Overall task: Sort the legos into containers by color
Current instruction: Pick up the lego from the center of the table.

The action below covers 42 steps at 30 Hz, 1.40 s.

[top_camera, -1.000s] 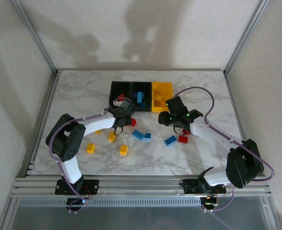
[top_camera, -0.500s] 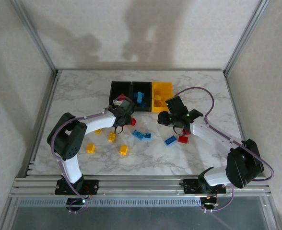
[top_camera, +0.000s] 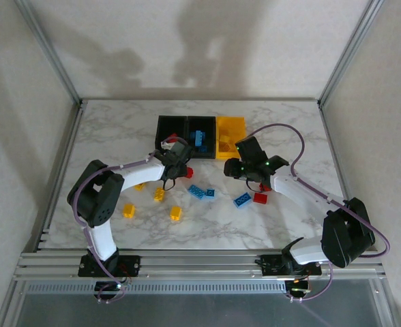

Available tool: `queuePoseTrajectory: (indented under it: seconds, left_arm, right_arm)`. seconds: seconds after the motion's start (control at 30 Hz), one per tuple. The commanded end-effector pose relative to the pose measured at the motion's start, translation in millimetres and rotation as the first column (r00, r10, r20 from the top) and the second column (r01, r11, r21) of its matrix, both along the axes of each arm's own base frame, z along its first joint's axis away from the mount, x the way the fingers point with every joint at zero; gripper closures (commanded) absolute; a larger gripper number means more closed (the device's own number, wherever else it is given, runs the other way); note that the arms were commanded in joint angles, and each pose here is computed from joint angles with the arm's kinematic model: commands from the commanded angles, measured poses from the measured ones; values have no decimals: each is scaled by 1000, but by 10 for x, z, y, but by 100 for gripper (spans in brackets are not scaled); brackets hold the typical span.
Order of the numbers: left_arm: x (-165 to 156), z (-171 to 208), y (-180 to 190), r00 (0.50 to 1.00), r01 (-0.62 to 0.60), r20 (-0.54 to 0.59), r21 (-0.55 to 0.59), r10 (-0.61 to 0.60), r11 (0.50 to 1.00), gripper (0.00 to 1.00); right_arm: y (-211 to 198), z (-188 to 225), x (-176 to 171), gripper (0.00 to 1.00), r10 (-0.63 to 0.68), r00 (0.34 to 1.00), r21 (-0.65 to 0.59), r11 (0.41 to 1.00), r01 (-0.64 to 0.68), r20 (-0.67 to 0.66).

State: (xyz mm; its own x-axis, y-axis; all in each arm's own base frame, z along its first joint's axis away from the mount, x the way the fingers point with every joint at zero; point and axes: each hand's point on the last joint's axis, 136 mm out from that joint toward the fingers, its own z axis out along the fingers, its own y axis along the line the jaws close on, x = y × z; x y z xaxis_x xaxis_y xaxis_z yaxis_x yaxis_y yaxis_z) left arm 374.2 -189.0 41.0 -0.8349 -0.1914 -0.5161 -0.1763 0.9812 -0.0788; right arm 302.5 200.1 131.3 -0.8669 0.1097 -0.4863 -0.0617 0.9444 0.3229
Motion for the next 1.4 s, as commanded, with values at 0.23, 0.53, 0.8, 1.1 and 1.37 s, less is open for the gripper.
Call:
queuePoseTrajectory:
  seconds: [0.23,0.53,0.8,1.1,1.37]
  left_arm:
    - [-192,-32,266,998,-26,-48,61,29,998,61]
    - [-193,-21,288,999,-26,-43,65,29,998,51]
    - [-98,-138,240,997,3,-71,60,1,998,46]
    - [-43,-185,58,994,57,-94,1,-56,998,36]
    - [-32,-232,23,992,66,-109,-10,-67,998,38]
  right_arm:
    - [52,15,-35,52,5,1000,33,999,-5,1]
    - [66,20,-33,52,8,1000,35,999,-8,2]
    - [62,19,-37,52,6,1000,33,999,-6,0]
    - [63,12,-29,52,4,1000,32,999,-4,1]
    - [58,23,-26,52,5,1000,30,1000,-5,5]
